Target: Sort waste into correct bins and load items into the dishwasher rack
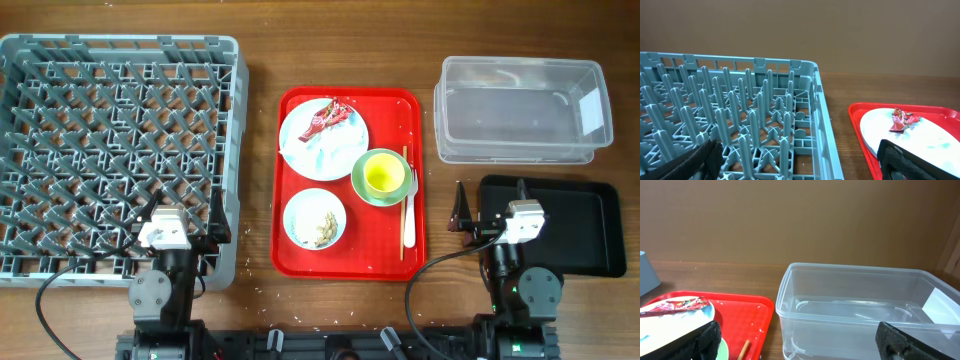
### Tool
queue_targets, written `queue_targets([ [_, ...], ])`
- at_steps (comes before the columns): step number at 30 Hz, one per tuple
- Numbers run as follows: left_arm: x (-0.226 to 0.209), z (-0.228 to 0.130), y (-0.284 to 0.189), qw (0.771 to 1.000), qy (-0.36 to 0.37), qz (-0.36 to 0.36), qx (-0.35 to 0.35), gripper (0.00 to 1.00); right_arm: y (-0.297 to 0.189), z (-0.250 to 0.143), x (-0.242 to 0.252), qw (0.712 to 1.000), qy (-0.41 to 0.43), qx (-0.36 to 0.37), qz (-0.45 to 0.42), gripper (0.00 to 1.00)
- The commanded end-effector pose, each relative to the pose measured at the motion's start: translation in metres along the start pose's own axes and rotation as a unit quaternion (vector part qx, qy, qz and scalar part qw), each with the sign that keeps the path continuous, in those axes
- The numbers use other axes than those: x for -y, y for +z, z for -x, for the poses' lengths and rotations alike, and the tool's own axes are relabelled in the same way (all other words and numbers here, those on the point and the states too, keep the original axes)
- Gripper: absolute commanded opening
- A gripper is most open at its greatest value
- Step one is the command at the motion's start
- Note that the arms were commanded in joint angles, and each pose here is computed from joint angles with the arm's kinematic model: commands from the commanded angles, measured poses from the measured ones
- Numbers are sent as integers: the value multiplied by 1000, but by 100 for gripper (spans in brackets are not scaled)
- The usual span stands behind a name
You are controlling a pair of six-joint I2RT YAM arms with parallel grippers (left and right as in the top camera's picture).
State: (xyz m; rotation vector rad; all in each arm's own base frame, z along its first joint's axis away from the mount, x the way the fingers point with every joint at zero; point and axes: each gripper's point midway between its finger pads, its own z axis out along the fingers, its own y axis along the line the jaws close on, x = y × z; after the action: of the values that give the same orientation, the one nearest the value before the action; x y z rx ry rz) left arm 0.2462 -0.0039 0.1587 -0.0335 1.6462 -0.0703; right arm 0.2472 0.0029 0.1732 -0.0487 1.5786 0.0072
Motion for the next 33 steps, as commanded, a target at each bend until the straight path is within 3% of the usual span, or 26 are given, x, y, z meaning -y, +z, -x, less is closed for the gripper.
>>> queue_targets([
  [1, 4, -2, 0, 1000, 9, -10, 0, 100, 0, 2, 0, 1000, 4, 4, -2, 99],
  [15, 8, 5, 0, 1000, 4, -22, 14, 100, 0, 2, 0, 1000, 4, 4, -2, 100],
  [18, 62, 5, -11, 982, -43, -182, 3, 100, 0, 2, 0, 1000, 4, 4, -2, 100],
  [20, 106, 15, -37, 944, -63, -324, 5, 100, 0, 2, 0, 1000, 4, 4, -2, 100],
  [24, 145, 55, -87, 874, 18, -474, 104, 100, 0, 2, 0, 1000, 4, 4, -2, 100],
  [28, 149, 74, -100, 860, -16, -496, 120, 100, 0, 2, 0, 1000, 4, 4, -2, 100],
  [31, 144, 78, -93, 871, -29, -476, 119, 100, 0, 2, 0, 1000, 4, 4, -2, 100],
  [33, 137, 85, -80, 891, -61, -442, 86, 100, 0, 2, 0, 1000, 4, 4, -2, 100],
])
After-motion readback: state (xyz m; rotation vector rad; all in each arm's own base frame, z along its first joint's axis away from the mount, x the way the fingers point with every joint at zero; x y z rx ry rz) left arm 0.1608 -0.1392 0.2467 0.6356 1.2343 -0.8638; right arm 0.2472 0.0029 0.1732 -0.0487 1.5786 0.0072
